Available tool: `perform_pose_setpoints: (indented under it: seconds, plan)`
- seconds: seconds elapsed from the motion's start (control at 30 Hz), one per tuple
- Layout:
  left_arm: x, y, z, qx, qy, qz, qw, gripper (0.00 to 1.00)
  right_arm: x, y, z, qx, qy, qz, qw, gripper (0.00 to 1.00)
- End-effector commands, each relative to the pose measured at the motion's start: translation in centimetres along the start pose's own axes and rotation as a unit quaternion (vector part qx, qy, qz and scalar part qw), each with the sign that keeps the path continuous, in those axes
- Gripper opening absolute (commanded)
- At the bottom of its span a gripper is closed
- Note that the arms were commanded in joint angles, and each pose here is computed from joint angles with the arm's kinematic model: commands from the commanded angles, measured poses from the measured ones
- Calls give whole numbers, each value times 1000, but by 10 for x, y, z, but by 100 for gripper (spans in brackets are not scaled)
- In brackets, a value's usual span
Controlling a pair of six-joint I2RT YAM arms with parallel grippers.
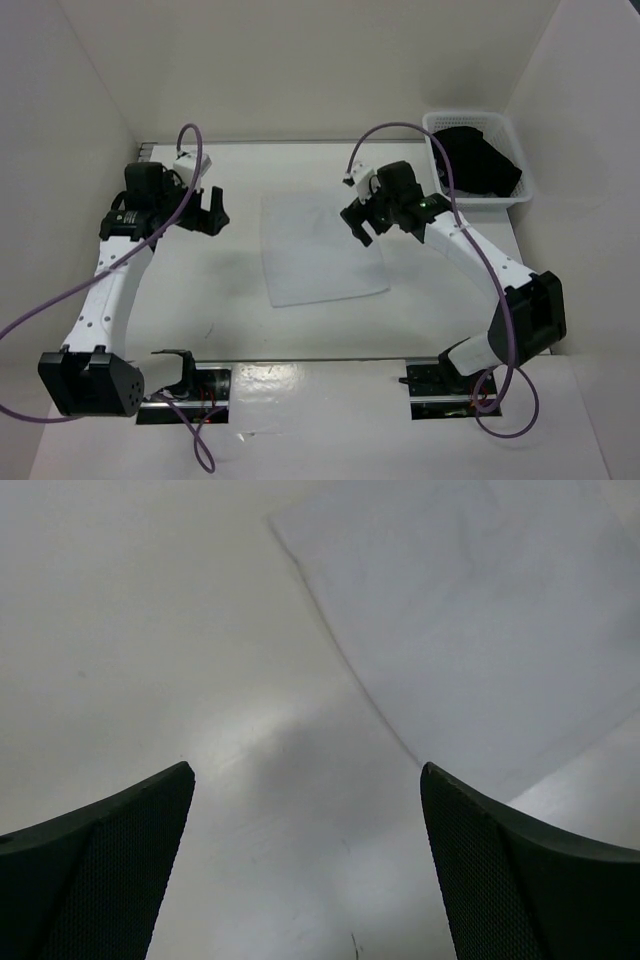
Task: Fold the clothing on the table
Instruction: Flatten the skirt out
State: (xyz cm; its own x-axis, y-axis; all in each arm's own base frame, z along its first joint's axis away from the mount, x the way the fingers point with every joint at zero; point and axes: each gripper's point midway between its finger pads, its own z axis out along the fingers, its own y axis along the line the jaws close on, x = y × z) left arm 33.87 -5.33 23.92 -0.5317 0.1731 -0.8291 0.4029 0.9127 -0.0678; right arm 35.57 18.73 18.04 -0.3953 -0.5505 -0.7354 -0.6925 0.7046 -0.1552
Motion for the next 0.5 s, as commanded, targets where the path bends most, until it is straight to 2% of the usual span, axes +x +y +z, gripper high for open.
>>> perform_pose_setpoints:
  seconds: [0.0, 0.2, 0.33, 0.47]
  plan:
    - [17, -12, -29, 3, 15, -32, 999, 100, 33, 32, -12, -56, 51, -44, 996, 99]
    - [31, -19, -47, 1, 4, -30, 1000, 100, 52, 52, -14, -86, 86, -69, 990, 99]
    - [53, -19, -40, -2, 16, -25, 1000, 100, 81, 76, -4, -121, 144, -94, 978, 99]
    - [52, -15, -43, -6, 10, -24, 1000, 100, 104, 91, 8, -143, 190, -104, 966, 99]
